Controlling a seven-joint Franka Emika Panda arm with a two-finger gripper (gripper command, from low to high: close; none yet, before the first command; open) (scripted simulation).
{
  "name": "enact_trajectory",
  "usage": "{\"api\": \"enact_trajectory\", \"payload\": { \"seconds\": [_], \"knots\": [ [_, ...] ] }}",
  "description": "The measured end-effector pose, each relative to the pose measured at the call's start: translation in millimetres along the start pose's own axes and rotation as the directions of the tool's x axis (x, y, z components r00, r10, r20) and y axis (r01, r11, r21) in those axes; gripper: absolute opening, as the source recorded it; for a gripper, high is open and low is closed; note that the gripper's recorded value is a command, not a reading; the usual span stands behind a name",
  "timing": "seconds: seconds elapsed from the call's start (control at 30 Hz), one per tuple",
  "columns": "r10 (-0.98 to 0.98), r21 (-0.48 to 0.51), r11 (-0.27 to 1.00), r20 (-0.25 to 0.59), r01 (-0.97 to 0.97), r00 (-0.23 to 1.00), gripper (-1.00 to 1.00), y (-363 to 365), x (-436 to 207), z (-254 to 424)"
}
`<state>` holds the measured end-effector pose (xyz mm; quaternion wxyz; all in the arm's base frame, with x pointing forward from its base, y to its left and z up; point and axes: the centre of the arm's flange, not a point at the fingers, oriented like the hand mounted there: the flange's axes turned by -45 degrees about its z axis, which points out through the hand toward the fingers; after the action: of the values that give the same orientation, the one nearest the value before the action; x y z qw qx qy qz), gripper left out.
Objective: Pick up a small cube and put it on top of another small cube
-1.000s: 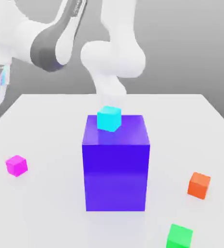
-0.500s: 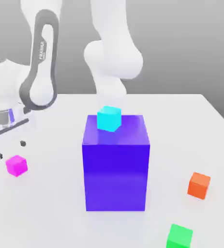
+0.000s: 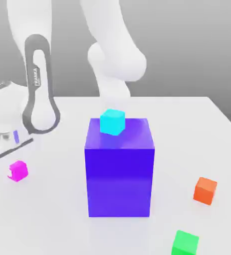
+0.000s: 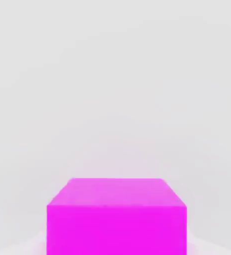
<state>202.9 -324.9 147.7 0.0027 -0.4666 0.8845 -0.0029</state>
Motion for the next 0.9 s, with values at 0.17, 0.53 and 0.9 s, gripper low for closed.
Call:
{"api": "enact_trajectory", "payload": {
  "seconds": [0.17, 0.53, 0.9],
  "knots": [
    [-0.002, -0.003, 1.0, -0.001, 0.002, 1.0, -1.0, 2, 0, -36],
    [-0.326, -0.052, 0.942, 0.084, 0.331, 0.942, -1.0, -84, -24, -46],
    [-0.752, -0.058, 0.654, 0.06, 0.754, 0.657, -1.0, -106, -333, -62]
  ]
}}
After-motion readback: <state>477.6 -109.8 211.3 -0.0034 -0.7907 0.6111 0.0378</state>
